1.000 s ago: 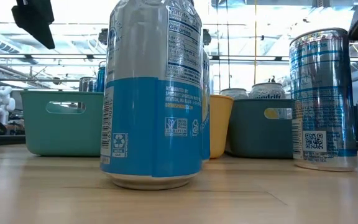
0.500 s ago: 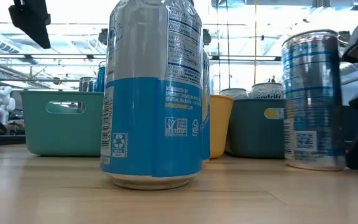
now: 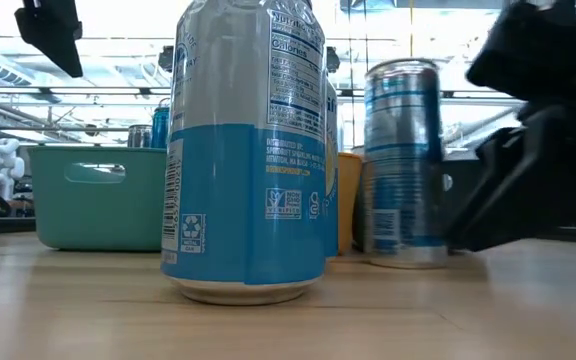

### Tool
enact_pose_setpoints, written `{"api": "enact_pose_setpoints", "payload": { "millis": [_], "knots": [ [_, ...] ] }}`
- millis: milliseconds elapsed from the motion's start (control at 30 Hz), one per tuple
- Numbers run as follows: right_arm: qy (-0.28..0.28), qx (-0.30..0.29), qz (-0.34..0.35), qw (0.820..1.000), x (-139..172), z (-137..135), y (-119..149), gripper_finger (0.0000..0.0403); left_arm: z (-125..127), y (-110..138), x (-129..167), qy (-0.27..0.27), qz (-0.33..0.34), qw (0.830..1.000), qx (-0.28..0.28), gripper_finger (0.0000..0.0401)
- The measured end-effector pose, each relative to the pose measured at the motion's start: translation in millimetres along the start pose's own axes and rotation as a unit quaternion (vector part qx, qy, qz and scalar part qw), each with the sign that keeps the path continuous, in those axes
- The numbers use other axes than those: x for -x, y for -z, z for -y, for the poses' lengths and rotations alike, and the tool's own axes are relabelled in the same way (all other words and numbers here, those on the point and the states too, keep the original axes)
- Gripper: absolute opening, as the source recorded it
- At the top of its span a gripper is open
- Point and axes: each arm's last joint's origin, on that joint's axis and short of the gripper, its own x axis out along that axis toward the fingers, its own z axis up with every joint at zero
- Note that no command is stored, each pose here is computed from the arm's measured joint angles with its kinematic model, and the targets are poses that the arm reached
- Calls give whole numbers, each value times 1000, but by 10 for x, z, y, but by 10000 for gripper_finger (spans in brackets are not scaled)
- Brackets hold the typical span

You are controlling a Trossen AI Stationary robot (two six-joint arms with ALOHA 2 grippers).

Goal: Sort soda cans
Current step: Put the white and blue soda can into the light blue bin

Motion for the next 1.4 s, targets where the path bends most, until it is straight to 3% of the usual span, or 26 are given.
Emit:
{"api": "enact_pose_setpoints", "payload": {
  "millis": [367, 567, 867, 1100, 1267, 1400],
  "knots": [
    [-65, 15, 11, 998, -103, 23, -187, 155, 47, -33, 1, 23, 16, 1000, 7, 396],
    [-86, -49, 5, 995, 30, -54, -177, 155, 233, -112, -158, 35, 18, 999, -18, 396],
    [-105, -111, -39, 987, 465, -171, -67, 155, 874, -539, -254, -1, 13, 991, -137, 396],
    [-112, -136, -71, 982, 705, -248, 88, 155, 1435, -938, -353, -25, 78, 961, -266, 396],
    [-112, -140, -90, 980, 809, -289, 209, 155, 1753, -1138, -551, -21, 100, 946, -309, 396],
    [-110, -149, -98, 978, 866, -309, 273, 155, 1932, -1274, -794, -1, 120, 943, -310, 396]
  ]
}}
